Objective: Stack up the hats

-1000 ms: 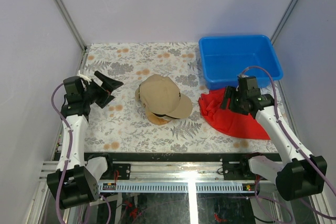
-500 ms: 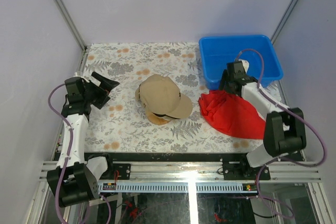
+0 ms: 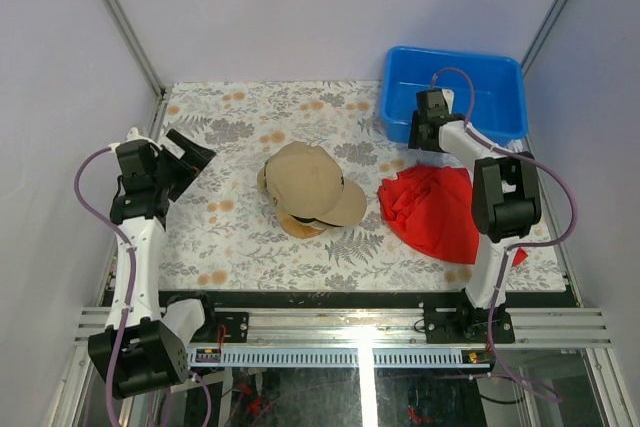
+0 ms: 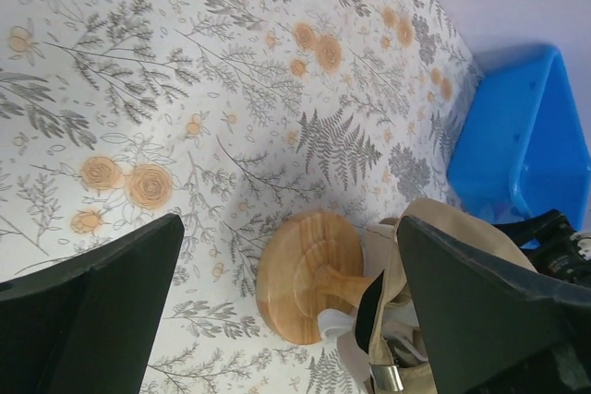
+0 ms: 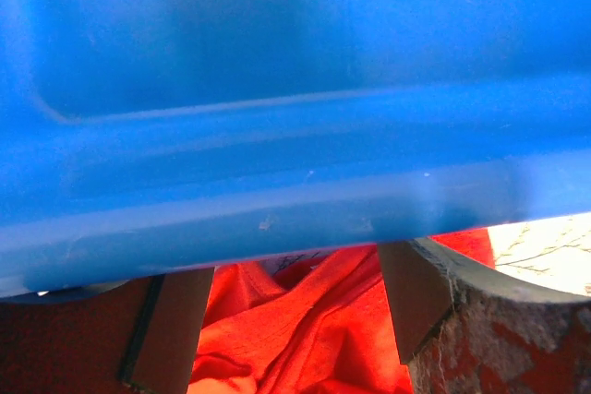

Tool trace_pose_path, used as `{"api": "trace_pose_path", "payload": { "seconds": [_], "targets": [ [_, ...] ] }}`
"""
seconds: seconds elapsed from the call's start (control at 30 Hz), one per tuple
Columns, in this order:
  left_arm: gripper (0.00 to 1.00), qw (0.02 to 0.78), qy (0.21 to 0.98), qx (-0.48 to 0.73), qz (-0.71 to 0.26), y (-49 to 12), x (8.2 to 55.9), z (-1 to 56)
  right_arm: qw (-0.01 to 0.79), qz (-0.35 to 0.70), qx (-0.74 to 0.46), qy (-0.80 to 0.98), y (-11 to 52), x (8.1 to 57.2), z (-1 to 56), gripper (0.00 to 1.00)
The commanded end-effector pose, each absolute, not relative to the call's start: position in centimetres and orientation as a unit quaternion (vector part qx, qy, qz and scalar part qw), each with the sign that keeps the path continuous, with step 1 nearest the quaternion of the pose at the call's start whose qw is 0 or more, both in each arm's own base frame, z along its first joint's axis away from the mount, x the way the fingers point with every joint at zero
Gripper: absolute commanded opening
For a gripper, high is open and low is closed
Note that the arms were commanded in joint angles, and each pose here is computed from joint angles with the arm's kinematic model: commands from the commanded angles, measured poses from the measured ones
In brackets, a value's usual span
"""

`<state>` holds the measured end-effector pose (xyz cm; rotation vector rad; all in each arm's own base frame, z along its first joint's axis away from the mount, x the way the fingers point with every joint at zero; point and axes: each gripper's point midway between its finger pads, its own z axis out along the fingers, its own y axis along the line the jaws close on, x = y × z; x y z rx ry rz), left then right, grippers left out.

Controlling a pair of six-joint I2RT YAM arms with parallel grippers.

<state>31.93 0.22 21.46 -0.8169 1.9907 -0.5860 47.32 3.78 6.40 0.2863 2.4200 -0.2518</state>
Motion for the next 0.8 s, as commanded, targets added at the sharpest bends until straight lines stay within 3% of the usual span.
{"api": "trace_pose_path", "payload": {
  "seconds": [0.0,0.23,0.6,0.63,0.67,0.77],
  "targets": [
    [1.00,0.465,0.800,-0.334,-0.183,2.2,31.5,21.8,0.436,-0.132,0.167,0.875,-1.0,53.3,11.7,0.75],
    [1.00,0.445,0.799,-0.375,-0.150,3.4,31.0,20.6,0.440,-0.123,0.192,0.868,-3.6,54.0,12.8,0.75],
    [1.00,0.445,0.864,-0.225,-0.069,4.1,29.3,14.5,0.455,0.046,0.157,0.875,4.6,46.2,18.5,0.78],
    [1.00,0.449,0.866,-0.210,-0.072,3.9,29.2,14.0,0.452,0.062,0.151,0.877,5.2,45.2,18.6,0.85],
    [1.00,0.458,0.864,-0.192,-0.083,3.4,29.3,13.7,0.453,0.078,0.145,0.876,5.7,44.3,18.8,0.98],
    [1.00,0.517,0.841,-0.113,-0.112,1.8,30.1,13.9,0.450,0.117,0.137,0.875,7.2,41.7,18.8,1.00]
  ]
}}
